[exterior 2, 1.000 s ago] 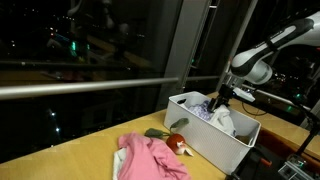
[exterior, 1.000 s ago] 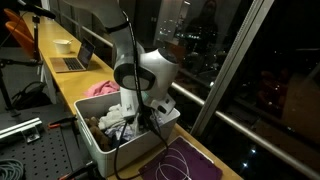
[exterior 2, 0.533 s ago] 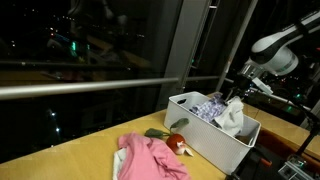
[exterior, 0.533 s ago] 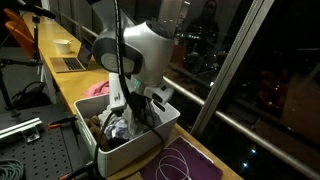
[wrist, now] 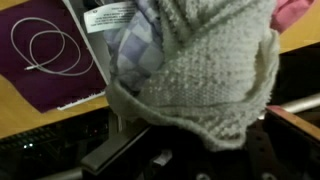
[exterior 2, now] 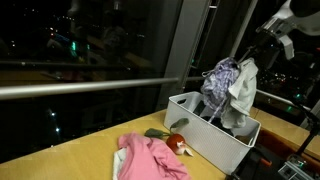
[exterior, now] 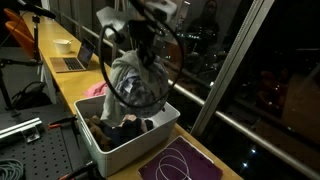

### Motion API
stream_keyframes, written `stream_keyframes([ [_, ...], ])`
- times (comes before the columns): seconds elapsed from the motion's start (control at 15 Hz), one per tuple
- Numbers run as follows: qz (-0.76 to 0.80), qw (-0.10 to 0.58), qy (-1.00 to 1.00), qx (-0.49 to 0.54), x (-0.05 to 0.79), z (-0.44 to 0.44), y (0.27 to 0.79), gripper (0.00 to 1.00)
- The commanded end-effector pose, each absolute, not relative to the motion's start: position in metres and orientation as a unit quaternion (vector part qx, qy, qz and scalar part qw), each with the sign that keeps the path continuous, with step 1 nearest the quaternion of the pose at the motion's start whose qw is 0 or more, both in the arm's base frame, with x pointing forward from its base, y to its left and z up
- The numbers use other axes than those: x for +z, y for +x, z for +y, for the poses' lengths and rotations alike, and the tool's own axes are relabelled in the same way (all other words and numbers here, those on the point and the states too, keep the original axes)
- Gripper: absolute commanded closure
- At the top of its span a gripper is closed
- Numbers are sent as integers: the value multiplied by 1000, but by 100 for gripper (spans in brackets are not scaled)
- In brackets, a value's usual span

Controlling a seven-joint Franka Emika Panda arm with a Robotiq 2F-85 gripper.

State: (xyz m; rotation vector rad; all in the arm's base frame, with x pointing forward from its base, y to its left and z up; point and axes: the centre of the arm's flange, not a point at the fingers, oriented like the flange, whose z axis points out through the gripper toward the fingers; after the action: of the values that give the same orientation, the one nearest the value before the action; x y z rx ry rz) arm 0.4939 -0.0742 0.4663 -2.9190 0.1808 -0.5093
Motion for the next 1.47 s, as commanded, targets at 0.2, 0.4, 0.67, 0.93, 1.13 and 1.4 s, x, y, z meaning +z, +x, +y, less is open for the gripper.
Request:
stream_keyframes([
  [0.2,-6,51,-965,-256,623,9,470,97],
  [0.4,-56,39,-959,-276,666,82,459,97],
  [0.67,-132,26,-955,-266,669,205,456,97],
  [0.93,-190,12,-953,-235,624,308,465,97],
  [1.13,-203,11,-959,-198,576,322,481,97],
  [1.4,-200,22,-967,-155,532,318,510,97],
])
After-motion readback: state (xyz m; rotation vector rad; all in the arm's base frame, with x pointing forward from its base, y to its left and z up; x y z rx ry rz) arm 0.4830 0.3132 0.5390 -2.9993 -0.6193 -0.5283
